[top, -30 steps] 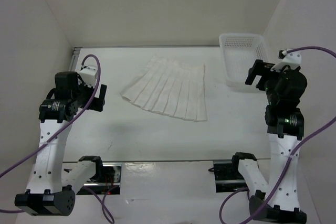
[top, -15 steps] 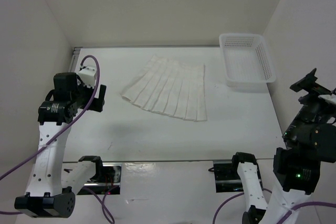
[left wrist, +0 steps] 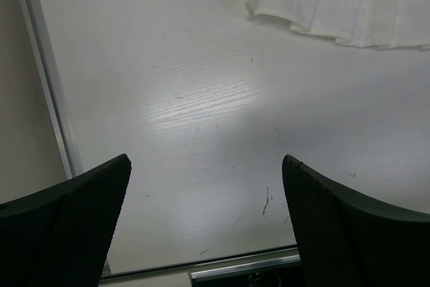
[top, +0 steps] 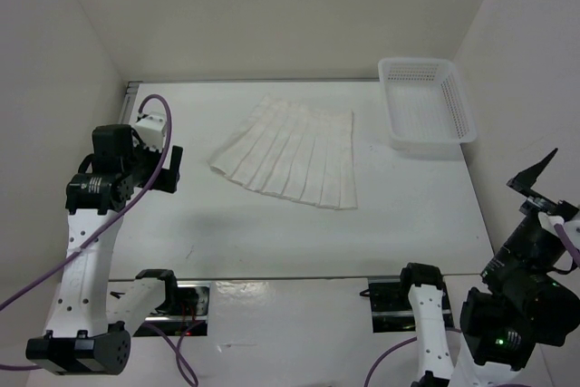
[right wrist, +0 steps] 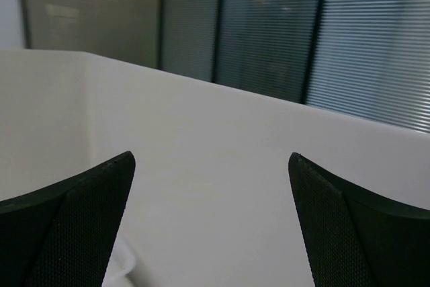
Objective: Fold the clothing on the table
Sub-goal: Flatten the skirt out
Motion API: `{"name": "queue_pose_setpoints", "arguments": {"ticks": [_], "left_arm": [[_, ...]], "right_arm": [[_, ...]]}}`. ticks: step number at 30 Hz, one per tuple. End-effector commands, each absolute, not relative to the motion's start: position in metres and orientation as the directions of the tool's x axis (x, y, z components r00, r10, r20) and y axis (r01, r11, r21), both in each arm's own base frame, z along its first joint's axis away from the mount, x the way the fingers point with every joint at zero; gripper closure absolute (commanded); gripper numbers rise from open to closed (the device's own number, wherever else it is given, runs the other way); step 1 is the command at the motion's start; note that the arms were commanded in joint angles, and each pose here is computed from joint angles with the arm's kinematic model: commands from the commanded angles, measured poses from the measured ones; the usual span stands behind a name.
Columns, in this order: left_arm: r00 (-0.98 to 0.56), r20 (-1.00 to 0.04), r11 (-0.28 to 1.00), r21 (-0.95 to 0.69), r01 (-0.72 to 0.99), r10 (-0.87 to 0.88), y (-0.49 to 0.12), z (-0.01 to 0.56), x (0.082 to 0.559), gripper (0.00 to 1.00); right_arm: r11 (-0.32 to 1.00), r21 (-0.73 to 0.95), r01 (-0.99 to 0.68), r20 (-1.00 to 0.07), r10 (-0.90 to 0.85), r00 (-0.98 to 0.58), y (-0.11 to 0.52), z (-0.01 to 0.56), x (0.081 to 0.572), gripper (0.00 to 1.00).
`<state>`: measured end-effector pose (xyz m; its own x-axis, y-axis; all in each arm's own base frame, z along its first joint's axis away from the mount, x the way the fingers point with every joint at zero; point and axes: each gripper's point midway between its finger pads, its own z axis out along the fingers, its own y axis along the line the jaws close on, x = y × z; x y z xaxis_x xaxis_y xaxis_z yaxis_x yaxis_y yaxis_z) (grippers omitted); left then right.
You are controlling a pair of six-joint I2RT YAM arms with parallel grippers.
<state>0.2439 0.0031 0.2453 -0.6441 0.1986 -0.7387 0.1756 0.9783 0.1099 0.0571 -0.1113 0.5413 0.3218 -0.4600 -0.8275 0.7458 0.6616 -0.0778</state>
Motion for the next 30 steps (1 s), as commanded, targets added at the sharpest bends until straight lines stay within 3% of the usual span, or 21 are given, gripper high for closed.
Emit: {"name": "queue_pose_setpoints", "arguments": {"ticks": [1,5,9,13,16,23,30], "left_arm": [[-0.602,-0.774,0.98,0.119,0.161,0.193,0.005,0.26,0.251,0.01],[-0.61,-0.769,0.98,0.117,0.162,0.193,0.005,0.256,0.246,0.01],[-0.611,-0.769,0.981,0.117,0.153,0.187,0.007,0.256,0.243,0.01],[-0.603,-0.775,0.981,0.119,0.152,0.187,0.007,0.259,0.241,0.01],[-0.603,-0.775,0.981,0.119,0.152,0.187,0.007,0.259,0.241,0.01],[-0.609,-0.769,0.979,0.124,0.159,0.196,0.007,0.257,0.242,0.01],[-0.621,-0.761,0.982,0.129,0.137,0.187,0.015,0.256,0.246,0.01]], "right_arm": [[0.812,-0.069,0.579,-0.822,-0.375,0.428,-0.08,0.549,0.072,0.01],[0.958,-0.059,0.28,-0.868,-0.188,0.459,-0.033,0.541,0.103,0.01],[1.0,0.003,-0.029,-0.951,0.012,0.309,0.011,0.508,0.149,0.01],[0.948,0.137,-0.286,-0.987,0.154,0.037,0.049,0.457,0.2,0.01],[0.917,0.264,-0.297,-0.96,0.222,-0.169,0.051,0.406,0.233,0.01],[0.917,0.307,-0.254,-0.861,0.154,-0.485,0.036,0.329,0.288,0.01],[0.883,0.321,-0.341,-0.779,0.042,-0.625,0.055,0.295,0.327,0.01]]}}
